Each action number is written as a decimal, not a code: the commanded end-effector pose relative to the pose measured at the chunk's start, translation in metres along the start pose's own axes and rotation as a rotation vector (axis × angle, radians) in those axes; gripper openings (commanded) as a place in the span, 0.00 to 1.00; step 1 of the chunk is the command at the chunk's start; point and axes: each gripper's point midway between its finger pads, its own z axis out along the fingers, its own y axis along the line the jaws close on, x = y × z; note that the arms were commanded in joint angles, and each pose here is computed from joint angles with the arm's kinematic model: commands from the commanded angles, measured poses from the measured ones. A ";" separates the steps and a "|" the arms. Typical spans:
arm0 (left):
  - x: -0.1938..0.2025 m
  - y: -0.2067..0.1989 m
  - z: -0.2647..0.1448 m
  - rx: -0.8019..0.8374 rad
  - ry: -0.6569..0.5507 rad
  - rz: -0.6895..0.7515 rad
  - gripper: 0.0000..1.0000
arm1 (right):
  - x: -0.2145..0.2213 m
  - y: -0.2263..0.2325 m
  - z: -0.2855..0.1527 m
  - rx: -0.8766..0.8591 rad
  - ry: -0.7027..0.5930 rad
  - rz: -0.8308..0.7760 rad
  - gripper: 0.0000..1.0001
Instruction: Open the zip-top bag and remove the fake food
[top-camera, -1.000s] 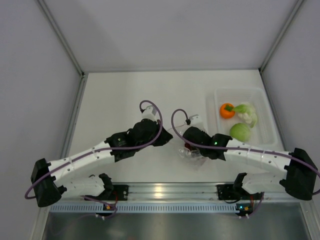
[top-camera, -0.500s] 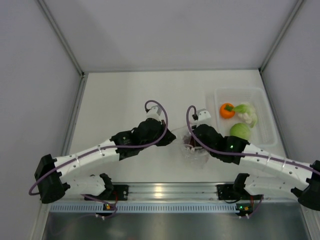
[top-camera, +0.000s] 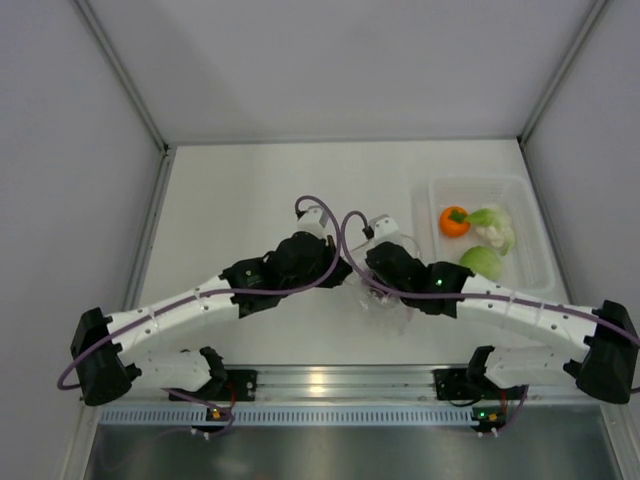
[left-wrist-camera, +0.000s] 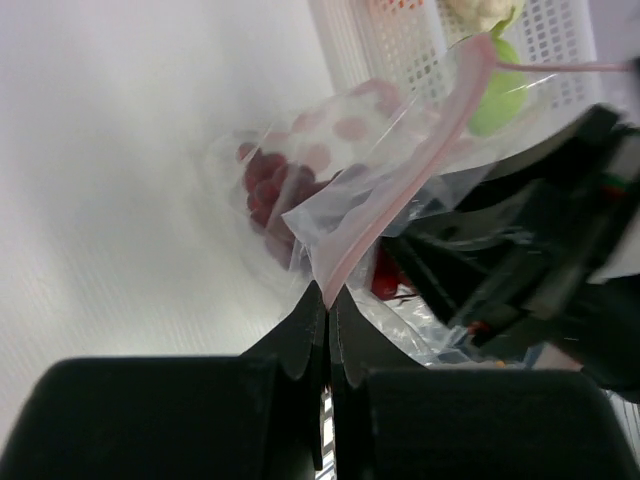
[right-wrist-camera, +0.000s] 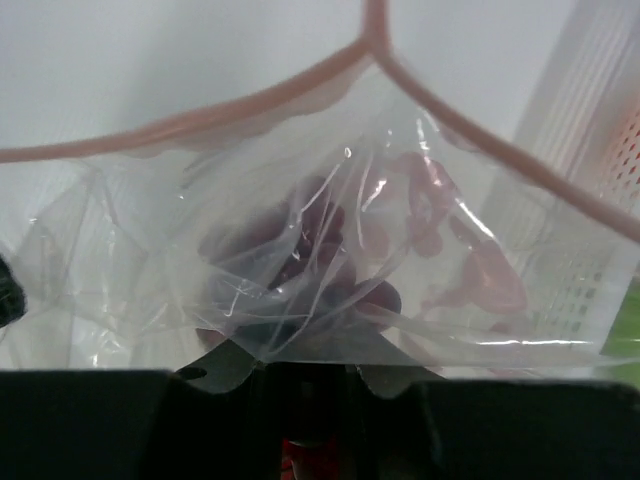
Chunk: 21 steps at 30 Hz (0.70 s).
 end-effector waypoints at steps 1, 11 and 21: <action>-0.044 -0.036 -0.024 0.106 -0.119 0.024 0.00 | -0.004 0.008 0.006 0.037 -0.017 0.058 0.00; -0.028 -0.077 -0.019 0.199 -0.101 0.103 0.00 | -0.021 0.025 0.031 0.126 -0.060 0.273 0.00; 0.023 -0.076 -0.005 0.198 -0.031 0.140 0.00 | -0.058 -0.004 -0.001 0.177 -0.205 0.385 0.00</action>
